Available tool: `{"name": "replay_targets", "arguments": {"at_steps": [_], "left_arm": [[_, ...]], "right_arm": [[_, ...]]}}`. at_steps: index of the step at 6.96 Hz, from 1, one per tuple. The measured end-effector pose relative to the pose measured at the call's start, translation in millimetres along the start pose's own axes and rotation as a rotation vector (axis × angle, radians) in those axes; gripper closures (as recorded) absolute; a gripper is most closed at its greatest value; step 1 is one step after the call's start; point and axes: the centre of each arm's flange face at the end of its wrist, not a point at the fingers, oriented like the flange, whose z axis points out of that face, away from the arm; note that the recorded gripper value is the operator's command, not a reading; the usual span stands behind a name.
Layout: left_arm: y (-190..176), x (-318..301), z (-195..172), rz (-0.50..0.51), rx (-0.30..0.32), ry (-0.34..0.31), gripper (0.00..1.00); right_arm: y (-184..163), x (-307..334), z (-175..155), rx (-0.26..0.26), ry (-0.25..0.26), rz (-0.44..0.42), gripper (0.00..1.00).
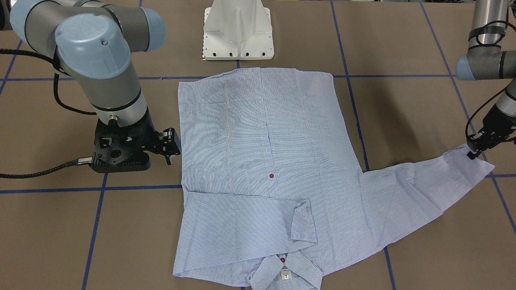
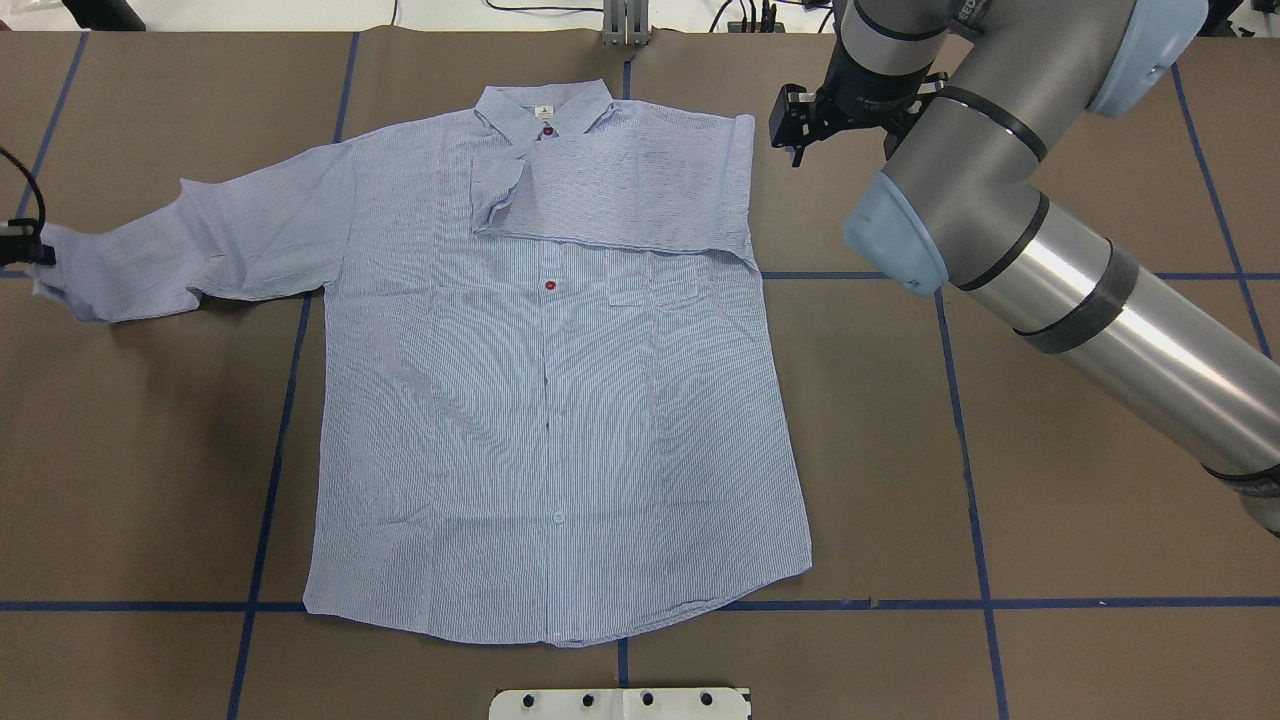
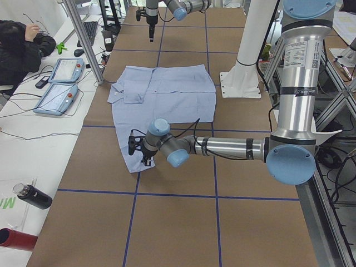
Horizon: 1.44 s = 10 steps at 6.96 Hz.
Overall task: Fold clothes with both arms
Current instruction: 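Grasp the cuff of the other sleeve with the left gripper and lift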
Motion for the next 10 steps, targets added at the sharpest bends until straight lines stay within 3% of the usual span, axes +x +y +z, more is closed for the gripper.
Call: {"name": "replay_targets", "arguments": {"at_steps": [3,5,8,10], "left_arm": [[-77,161,-89,-0.033,0.008,-0.012,1.0],[-98,252,-126,-0.112,0.004,0.04,1.0],[-50,415,-151,-0.254,-0.105,0.194,1.0],[-25,492,-157,-0.341,-0.167,0.261,1.0]], "right_arm": [[-10,57,12,-0.053,0.0,0.058,0.0],[-13,106,15,-0.092,-0.017,0.078,0.0],[-13,160,27,-0.11,0.005,0.021,0.0],[-11,178,37,-0.124,0.02,-0.001,0.0]]}}
